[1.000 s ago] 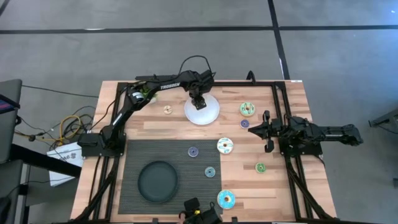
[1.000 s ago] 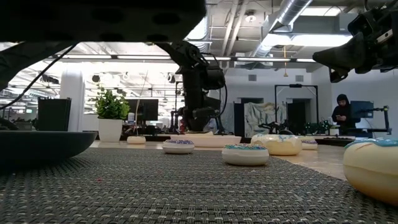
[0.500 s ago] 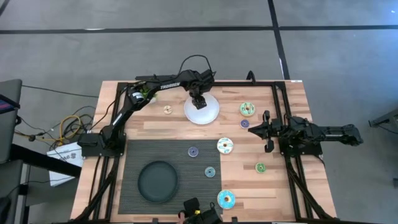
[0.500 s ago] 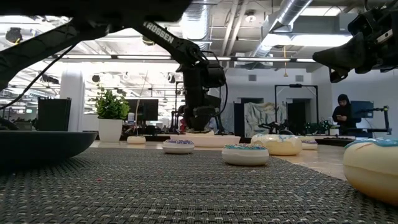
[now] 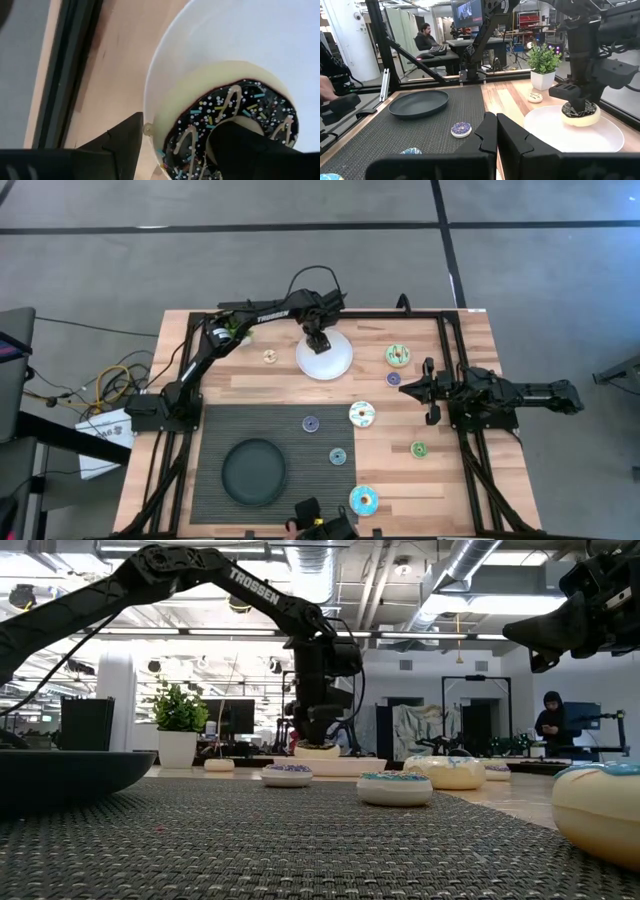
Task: Pick & Place donuts
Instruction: Put the large black donut on the white plate
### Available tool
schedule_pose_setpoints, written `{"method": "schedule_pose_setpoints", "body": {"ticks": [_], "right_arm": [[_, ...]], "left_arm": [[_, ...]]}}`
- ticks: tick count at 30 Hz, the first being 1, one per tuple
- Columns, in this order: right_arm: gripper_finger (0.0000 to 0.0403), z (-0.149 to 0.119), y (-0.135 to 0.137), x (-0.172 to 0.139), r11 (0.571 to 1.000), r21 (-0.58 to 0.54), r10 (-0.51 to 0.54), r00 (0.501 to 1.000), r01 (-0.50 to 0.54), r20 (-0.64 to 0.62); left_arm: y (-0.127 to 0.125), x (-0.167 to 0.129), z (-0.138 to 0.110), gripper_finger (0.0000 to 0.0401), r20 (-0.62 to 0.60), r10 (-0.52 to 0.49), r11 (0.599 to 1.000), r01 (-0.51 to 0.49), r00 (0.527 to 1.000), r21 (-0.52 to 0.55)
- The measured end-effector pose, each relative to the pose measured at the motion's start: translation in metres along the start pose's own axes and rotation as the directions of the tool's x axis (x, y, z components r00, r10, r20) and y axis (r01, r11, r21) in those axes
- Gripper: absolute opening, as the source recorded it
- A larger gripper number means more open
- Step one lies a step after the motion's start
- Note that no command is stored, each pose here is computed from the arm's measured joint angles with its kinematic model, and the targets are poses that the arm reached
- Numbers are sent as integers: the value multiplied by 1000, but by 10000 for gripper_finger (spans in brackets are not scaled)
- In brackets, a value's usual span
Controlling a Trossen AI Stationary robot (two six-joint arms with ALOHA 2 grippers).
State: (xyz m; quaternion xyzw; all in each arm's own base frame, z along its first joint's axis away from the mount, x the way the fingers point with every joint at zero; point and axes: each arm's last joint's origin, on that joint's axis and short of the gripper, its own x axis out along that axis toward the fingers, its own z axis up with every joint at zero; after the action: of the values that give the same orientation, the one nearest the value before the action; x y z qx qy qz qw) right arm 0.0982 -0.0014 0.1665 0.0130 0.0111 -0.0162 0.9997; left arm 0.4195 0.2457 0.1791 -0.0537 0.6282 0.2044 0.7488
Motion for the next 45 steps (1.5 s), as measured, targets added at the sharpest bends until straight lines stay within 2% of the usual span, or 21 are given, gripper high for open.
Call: {"method": "schedule_pose_setpoints", "body": {"ticks": [4, 10, 21, 23, 25, 29, 33, 37, 45], "right_arm": [[0, 0, 0, 0, 1000, 0, 0, 1000, 0, 0], [0, 0, 0, 0, 1000, 0, 0, 1000, 0, 0], [0, 0, 0, 0, 1000, 0, 0, 1000, 0, 0], [0, 0, 0, 0, 1000, 0, 0, 1000, 0, 0], [0, 0, 0, 0, 1000, 0, 0, 1000, 0, 0], [0, 0, 0, 0, 1000, 0, 0, 1000, 0, 0], [0, 0, 0, 0, 1000, 0, 0, 1000, 0, 0], [0, 0, 0, 0, 1000, 0, 0, 1000, 0, 0], [0, 0, 0, 0, 1000, 0, 0, 1000, 0, 0]], "left_arm": [[-1, 0, 0, 211, 4, -22, 1000, 22, 1000, 2], [-2, 0, 0, 211, -6, 1, 1000, -1, 1000, -15], [-5, 0, 0, 210, 1, -62, 998, 62, 998, -23], [-5, 0, -1, 210, -5, -71, 997, 71, 997, 3], [-4, 0, -1, 210, -10, -38, 999, 38, 999, -28], [-4, 0, -2, 210, -19, -47, 999, 47, 999, -16], [-3, 0, -2, 210, -19, -36, 996, 34, 999, -84], [-4, 0, -2, 210, -18, -88, 992, 86, 996, -93], [-3, 0, -3, 210, -14, -115, 989, 113, 993, -95]]}}
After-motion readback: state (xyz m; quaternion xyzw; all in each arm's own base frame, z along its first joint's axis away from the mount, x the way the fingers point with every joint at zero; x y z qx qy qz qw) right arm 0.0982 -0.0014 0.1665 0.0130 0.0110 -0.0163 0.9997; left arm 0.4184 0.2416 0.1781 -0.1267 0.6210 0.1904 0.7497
